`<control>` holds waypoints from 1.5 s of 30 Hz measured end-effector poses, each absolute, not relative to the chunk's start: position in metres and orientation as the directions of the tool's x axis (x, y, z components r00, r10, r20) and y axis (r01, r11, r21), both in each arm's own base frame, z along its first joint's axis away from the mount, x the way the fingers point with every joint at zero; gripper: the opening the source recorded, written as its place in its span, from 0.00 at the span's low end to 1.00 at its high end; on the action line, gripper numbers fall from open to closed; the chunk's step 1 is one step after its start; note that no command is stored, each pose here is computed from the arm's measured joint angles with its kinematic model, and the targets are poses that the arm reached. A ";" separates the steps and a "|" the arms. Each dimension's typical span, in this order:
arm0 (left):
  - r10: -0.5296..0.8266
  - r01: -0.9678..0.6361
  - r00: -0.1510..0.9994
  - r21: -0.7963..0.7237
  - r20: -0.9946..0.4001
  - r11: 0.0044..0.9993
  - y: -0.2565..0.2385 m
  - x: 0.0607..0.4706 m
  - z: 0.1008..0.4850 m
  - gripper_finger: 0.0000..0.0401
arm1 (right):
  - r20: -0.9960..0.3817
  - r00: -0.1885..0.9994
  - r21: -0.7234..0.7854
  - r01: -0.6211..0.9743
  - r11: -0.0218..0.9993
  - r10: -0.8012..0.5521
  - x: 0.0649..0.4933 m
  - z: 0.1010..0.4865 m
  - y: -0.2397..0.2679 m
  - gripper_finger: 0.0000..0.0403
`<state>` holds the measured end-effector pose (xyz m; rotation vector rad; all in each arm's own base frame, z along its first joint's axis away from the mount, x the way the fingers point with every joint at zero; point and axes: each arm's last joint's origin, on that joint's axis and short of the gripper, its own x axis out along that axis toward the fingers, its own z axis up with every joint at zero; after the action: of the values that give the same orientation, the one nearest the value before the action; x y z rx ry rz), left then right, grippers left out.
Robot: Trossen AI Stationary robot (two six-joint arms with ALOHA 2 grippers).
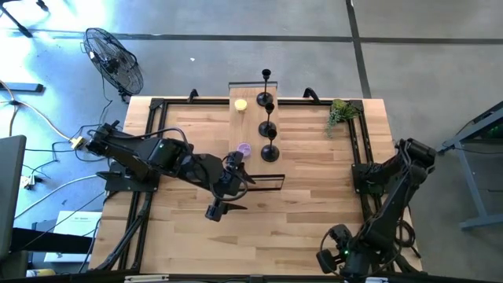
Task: Pick & Place candle stick holders
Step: Put the blue scented candle on the shelf aligned with the scented candle on the shelf
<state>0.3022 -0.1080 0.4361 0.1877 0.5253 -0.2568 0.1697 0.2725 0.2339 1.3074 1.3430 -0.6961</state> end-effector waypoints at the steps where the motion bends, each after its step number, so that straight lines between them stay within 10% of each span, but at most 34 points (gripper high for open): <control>1: -0.193 0.292 0.834 0.117 -0.516 0.949 -0.108 0.302 0.436 0.84 | -0.934 0.187 0.260 0.940 0.220 0.304 0.170 0.234 0.272 0.96; 18: -0.172 0.291 0.819 0.138 -0.547 0.947 -0.107 0.300 0.433 0.84 | -0.936 0.114 0.262 0.858 0.441 0.334 0.171 0.233 0.271 0.90; 32: -0.387 0.366 0.845 -0.127 -0.370 0.922 -0.116 0.307 0.450 0.84 | -0.954 -0.156 0.196 0.314 0.929 0.254 0.171 0.229 0.244 0.90; 45: -0.304 0.257 0.926 -0.215 -0.224 0.942 -0.121 0.332 0.452 0.84 | -0.925 -0.303 0.280 -0.131 0.951 0.230 0.147 0.229 0.250 0.90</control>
<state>0.3315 -0.1214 0.4520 -0.1834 0.2581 -0.2893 0.1474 0.2496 0.2292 0.0728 1.8454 0.3565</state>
